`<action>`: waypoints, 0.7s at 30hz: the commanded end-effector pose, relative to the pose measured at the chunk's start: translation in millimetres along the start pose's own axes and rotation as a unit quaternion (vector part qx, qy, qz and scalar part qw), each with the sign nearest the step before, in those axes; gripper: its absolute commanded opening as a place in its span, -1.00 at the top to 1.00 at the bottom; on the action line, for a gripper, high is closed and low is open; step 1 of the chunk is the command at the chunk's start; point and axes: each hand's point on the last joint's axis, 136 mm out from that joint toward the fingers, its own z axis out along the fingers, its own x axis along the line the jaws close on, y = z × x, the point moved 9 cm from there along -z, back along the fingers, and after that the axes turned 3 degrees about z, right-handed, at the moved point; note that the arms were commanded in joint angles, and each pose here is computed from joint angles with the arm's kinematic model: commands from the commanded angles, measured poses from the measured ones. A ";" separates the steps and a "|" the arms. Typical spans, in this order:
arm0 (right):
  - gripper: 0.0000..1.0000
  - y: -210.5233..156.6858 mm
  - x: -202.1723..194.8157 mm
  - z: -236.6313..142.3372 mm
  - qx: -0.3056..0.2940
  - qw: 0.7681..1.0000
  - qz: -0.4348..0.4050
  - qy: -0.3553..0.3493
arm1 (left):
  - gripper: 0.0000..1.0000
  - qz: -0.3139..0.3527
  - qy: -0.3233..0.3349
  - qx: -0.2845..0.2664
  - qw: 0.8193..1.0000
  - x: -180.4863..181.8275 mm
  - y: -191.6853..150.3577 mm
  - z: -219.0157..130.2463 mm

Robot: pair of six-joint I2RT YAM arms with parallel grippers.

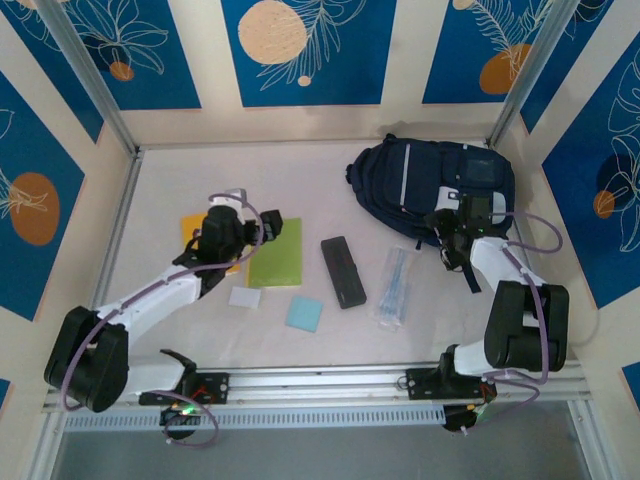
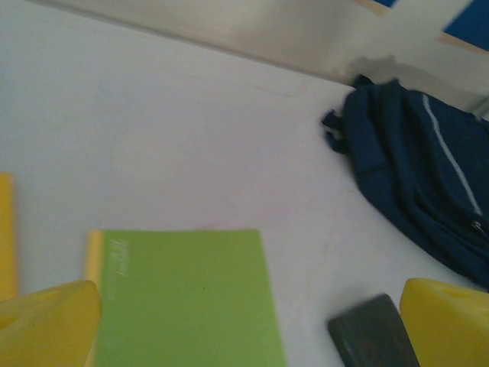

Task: Pack the student bag
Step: Pick up the student bag from the top-right of the table.

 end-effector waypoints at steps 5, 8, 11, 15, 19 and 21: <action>-0.88 14.3 -4.2 37.9 0.007 0.993 0.113 0.025 | -0.99 0.004 -0.072 0.018 0.997 -42.9 -19.4 11.7; -0.65 22.2 0.0 50.6 -0.008 0.993 0.113 0.046 | -0.99 0.026 -0.128 0.032 0.991 -62.6 -27.3 15.8; 0.32 28.8 11.1 53.8 0.003 0.992 0.099 0.074 | -0.83 0.048 -0.200 0.045 0.978 -83.3 -33.6 18.6; 1.00 25.8 35.7 40.2 0.048 0.990 0.047 0.123 | -0.63 0.074 -0.282 0.081 0.953 -107.4 -41.1 25.1; 1.00 7.2 60.3 9.2 0.080 0.986 -0.013 0.148 | -0.63 0.101 -0.311 0.095 0.940 -125.6 -47.2 30.8; 1.00 -6.2 67.5 -5.7 0.094 0.983 -0.028 0.154 | -0.63 0.117 -0.321 0.102 0.934 -135.6 -48.8 32.8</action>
